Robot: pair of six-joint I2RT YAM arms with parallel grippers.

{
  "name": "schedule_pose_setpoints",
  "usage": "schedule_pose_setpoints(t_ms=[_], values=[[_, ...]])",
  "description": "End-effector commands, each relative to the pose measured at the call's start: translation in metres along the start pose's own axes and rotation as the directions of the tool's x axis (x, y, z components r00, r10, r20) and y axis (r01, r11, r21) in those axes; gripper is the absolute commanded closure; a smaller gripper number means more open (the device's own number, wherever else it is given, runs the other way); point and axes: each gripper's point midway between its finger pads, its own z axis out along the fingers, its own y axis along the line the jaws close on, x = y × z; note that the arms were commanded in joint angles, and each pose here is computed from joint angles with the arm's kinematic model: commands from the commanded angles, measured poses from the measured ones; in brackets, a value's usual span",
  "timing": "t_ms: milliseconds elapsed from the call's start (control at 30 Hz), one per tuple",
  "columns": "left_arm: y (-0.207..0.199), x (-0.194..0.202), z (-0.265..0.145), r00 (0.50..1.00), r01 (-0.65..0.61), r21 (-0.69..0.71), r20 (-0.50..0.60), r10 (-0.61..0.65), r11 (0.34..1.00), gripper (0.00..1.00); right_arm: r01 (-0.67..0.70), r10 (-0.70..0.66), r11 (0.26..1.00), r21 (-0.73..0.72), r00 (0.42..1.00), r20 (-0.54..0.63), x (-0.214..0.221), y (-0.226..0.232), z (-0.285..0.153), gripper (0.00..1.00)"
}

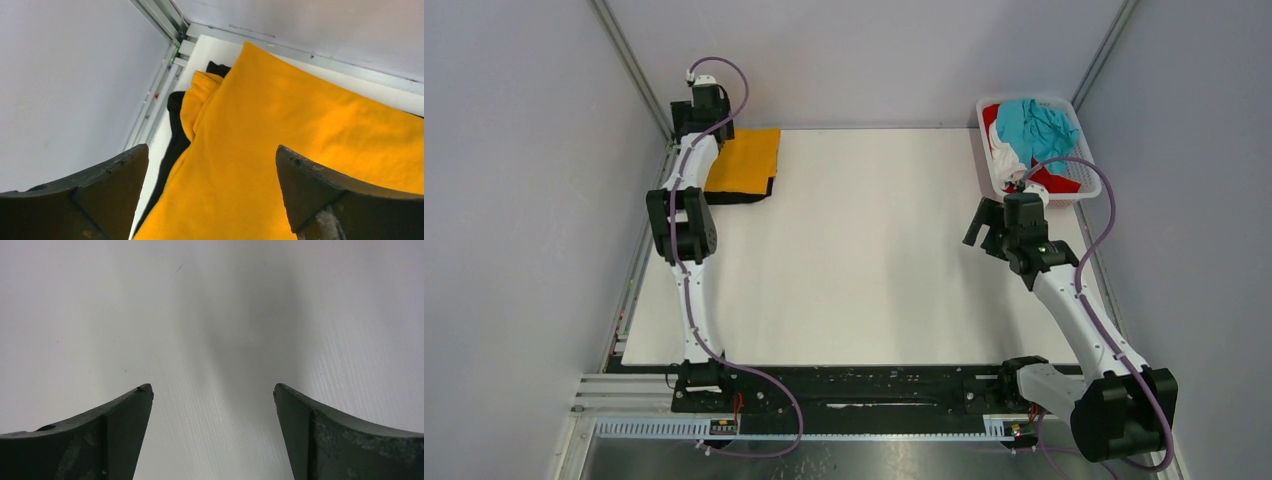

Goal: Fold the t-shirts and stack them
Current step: Put the neatly folded tshirt into the corner of the board with the left arm, then reset both arms

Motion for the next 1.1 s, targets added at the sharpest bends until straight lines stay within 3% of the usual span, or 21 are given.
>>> schedule_pose_setpoints(t_ms=[0, 200, 400, 667, 867, 1067], values=[[0.003, -0.054, -0.041, 0.981, 0.155, 0.067, 0.108, -0.162, 0.986, 0.01, -0.02, 0.022, 0.999, -0.039, 0.998, 0.051, -0.023, 0.011, -0.013, 0.01], [-0.026, -0.052, -0.089, 0.966, 0.229, 0.262, 0.061, -0.253, 0.937, 0.01, -0.048, 0.051, 0.998, -0.043, 0.996, 0.072, -0.022, 0.008, -0.026, 0.0], [-0.033, -0.043, -0.174, 0.933, 0.298, 0.361, 0.087, -0.35, 0.884, 0.01, -0.067, 0.074, 0.995, -0.072, 0.993, 0.093, -0.012, 0.004, -0.039, 0.01], [-0.036, 0.057, -0.288, 0.845, 0.476, 0.555, -0.075, -0.529, 0.682, 0.01, -0.077, 0.084, 0.99, -0.116, 0.995, 0.052, 0.019, 0.0, -0.039, 0.01], [-0.028, 0.159, -0.338, 0.846, 0.507, 0.542, -0.162, -0.509, 0.67, 0.01, -0.087, 0.09, 0.994, -0.071, 0.995, 0.044, 0.036, -0.013, -0.032, 0.01], [0.0, 0.193, -0.356, 0.852, 0.493, 0.512, -0.122, -0.509, 0.703, 0.01, -0.102, 0.103, 0.995, -0.023, 0.993, 0.061, 0.046, -0.027, -0.025, 0.01]])
